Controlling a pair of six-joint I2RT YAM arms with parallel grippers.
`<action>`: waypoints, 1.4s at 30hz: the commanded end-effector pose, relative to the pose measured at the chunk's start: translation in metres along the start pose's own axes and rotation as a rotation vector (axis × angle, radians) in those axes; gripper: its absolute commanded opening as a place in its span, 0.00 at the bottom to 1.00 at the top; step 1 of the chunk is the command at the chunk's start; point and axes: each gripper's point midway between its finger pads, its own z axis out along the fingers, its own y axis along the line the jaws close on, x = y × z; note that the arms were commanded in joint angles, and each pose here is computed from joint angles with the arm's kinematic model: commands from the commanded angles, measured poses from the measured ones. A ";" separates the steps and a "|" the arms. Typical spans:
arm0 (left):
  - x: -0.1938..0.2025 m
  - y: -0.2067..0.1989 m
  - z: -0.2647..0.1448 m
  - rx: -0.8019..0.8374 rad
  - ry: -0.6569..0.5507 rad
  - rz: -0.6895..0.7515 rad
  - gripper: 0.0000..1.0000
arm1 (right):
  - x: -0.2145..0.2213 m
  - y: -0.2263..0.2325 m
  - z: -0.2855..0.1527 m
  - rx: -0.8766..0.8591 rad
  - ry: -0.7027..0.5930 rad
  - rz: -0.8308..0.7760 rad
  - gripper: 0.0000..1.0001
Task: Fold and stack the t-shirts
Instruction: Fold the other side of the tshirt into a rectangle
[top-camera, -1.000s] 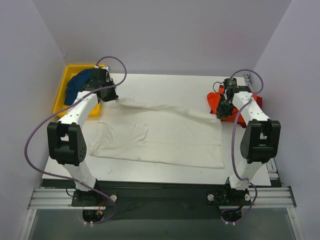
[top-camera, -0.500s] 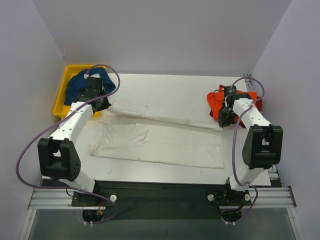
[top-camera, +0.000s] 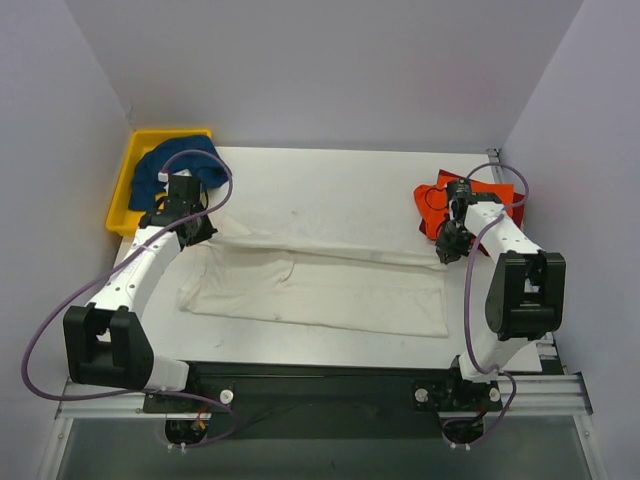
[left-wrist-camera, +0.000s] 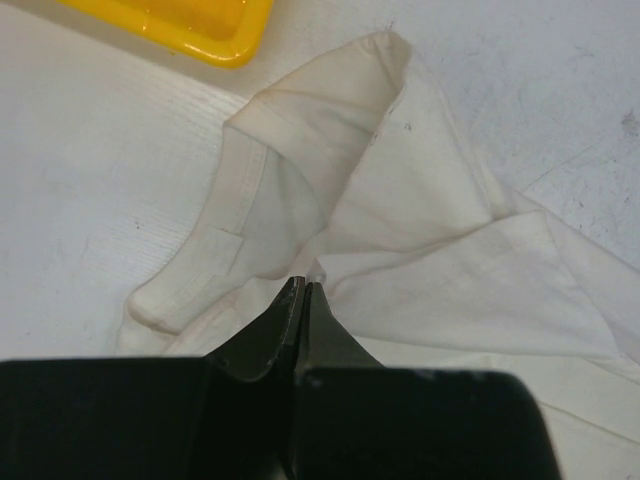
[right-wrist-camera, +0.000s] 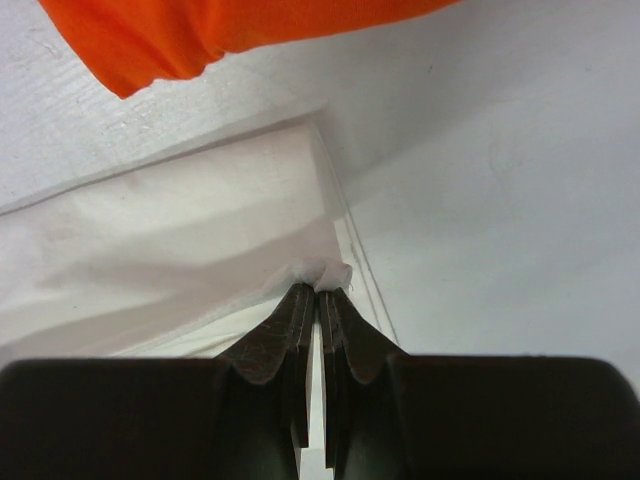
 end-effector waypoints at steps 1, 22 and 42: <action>-0.001 0.010 -0.010 -0.026 -0.022 -0.031 0.00 | 0.014 -0.019 -0.003 0.080 0.031 0.011 0.00; 0.041 0.017 -0.006 -0.008 0.078 -0.038 0.00 | -0.007 0.076 -0.035 -0.265 -0.013 -0.175 0.63; 0.043 0.016 -0.005 -0.003 0.097 -0.019 0.00 | 0.049 0.135 0.004 -0.419 0.209 -0.270 0.59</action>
